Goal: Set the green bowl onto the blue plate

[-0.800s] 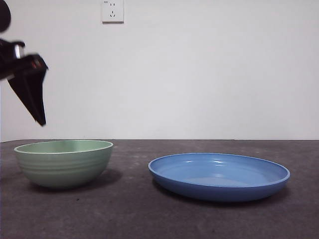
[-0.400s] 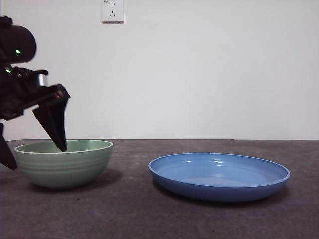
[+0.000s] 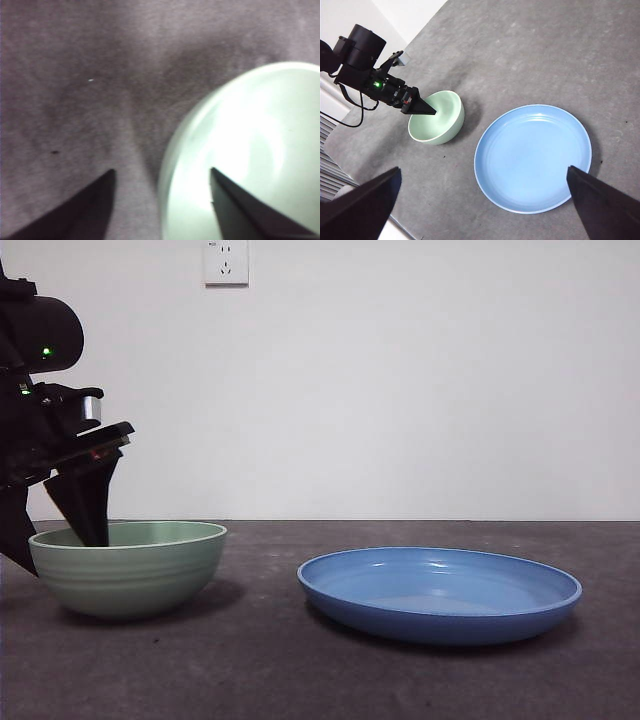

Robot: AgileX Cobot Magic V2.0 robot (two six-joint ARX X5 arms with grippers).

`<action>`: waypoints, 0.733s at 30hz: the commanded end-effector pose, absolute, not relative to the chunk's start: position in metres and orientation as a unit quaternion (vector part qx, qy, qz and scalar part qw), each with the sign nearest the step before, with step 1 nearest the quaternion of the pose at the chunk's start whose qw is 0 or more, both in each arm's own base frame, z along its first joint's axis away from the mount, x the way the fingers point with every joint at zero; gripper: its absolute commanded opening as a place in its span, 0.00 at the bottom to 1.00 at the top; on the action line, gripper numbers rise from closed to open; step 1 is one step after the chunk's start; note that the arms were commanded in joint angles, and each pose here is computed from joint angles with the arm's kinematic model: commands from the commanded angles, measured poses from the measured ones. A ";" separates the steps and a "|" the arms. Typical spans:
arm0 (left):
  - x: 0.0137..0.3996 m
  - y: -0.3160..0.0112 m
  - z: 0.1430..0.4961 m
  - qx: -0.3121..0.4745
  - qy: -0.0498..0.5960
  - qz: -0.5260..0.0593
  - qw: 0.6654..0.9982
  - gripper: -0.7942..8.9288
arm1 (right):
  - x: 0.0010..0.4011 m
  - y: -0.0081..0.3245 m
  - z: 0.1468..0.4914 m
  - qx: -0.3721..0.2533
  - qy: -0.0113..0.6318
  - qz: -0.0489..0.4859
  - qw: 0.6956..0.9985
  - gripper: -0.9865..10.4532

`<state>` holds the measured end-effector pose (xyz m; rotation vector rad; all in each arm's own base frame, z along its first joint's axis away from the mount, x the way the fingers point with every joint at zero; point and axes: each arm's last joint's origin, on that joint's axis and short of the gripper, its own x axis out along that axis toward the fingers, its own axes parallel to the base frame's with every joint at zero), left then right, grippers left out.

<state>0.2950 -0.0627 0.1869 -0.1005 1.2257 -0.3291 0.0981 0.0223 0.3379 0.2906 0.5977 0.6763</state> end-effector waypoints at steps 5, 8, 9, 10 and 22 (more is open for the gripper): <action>0.299 -0.064 0.186 -0.051 0.578 -0.146 0.801 0.15 | 0.099 0.023 0.344 0.131 0.273 0.330 0.894 0.64; 0.299 -0.064 0.186 -0.052 0.578 -0.146 0.801 0.10 | 0.099 0.023 0.344 0.131 0.274 0.329 0.894 0.64; 0.299 -0.064 0.187 -0.053 0.579 -0.144 0.801 0.10 | 0.099 0.023 0.344 0.131 0.274 0.328 0.895 0.64; 0.300 -0.064 0.189 -0.053 0.580 -0.145 0.800 0.10 | 0.099 0.023 0.344 0.131 0.274 0.328 0.895 0.64; 0.312 -0.089 0.267 -0.041 0.593 -0.163 0.788 0.10 | 0.099 0.023 0.344 0.130 0.273 0.329 0.895 0.64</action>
